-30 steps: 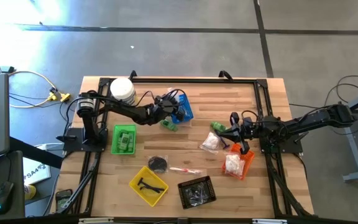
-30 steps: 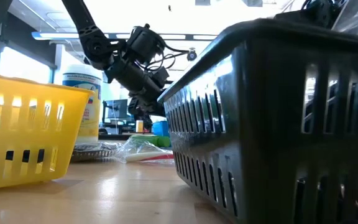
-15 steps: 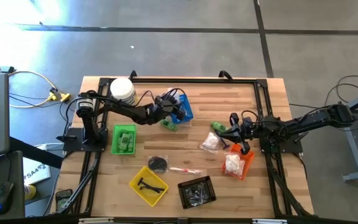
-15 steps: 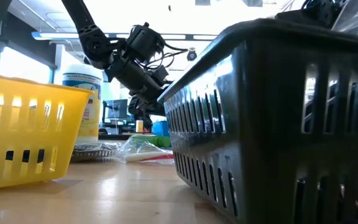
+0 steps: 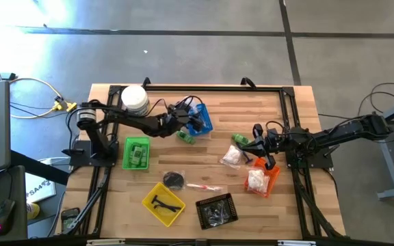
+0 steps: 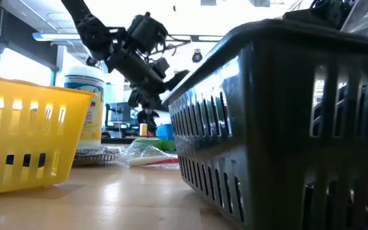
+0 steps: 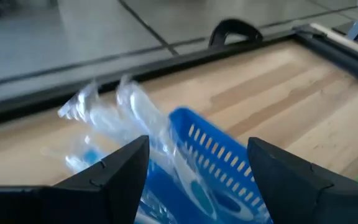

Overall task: Pick & Place Travel size toiletries
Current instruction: Put the white cotton pack into the orange bin

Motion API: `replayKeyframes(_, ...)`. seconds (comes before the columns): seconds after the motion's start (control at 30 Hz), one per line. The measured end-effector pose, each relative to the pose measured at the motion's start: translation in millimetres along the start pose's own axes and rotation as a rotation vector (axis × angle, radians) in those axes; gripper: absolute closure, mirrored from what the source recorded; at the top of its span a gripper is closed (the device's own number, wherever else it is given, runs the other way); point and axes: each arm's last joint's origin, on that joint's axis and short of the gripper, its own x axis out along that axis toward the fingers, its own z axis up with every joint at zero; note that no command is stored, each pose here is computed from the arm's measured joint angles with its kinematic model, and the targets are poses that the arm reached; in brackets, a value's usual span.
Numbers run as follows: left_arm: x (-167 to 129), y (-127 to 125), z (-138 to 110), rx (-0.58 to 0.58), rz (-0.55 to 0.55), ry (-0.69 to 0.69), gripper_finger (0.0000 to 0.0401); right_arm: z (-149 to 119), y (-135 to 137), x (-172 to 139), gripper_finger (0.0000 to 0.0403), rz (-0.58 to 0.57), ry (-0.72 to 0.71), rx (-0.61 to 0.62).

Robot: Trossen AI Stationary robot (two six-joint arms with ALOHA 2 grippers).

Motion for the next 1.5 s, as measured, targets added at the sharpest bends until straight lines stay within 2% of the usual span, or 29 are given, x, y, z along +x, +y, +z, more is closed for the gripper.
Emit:
replayKeyframes(0.17,-24,-8,21,0.089,-0.018,-0.067,0.0134,0,0,0,0.0398,0.003,0.001,-0.004)
replayKeyframes(0.3,-63,-17,49,0.335,-0.057,-0.150,0.0152,0,0,0,0.0398,0.004,0.003,-0.005)
replayKeyframes(0.43,-122,-20,80,0.587,-0.119,-0.250,0.0212,-1,0,0,0.0398,-0.004,0.006,-0.009)
replayKeyframes(0.5,-153,-14,93,0.691,-0.196,-0.282,0.0257,-1,0,0,0.0398,-0.006,0.006,-0.026)
replayKeyframes(0.57,-181,-4,102,0.769,-0.318,-0.290,0.0308,-1,-1,0,0.0398,-0.013,0.004,-0.034)
replayKeyframes(0.63,-206,13,109,0.777,-0.422,-0.277,0.0361,0,-2,0,0.0398,-0.075,-0.013,-0.033)
replayKeyframes(0.67,-217,21,112,0.747,-0.469,-0.273,0.0381,0,-3,0,0.0398,-0.113,-0.024,-0.033)
replayKeyframes(0.77,-246,53,124,0.673,-0.556,-0.282,0.0387,1,-5,0,0.0399,-0.177,-0.043,-0.034)
replayKeyframes(0.9,-271,96,125,0.600,-0.567,-0.233,0.0395,13,-13,4,0.0400,-0.205,-0.065,-0.050)
replayKeyframes(1.0,-277,119,115,0.611,-0.518,-0.274,0.0398,22,-24,3,0.0400,-0.208,-0.050,-0.086)
replayKeyframes(1.1,-280,135,103,0.628,-0.515,-0.373,0.0400,37,-32,-2,0.0400,-0.189,-0.094,-0.110)
replayKeyframes(1.23,-276,148,79,0.638,-0.533,-0.523,0.0400,44,-41,-12,0.0401,-0.242,-0.112,-0.129)
replayKeyframes(1.3,-271,149,67,0.604,-0.548,-0.590,0.0401,46,-43,-17,0.0401,-0.257,-0.105,-0.139)
replayKeyframes(1.37,-265,149,54,0.614,-0.574,-0.611,0.0401,45,-45,-19,0.0401,-0.281,-0.080,-0.153)
replayKeyframes(1.5,-259,154,38,0.652,-0.547,-0.558,0.0401,40,-49,-22,0.0401,-0.327,-0.024,-0.166)
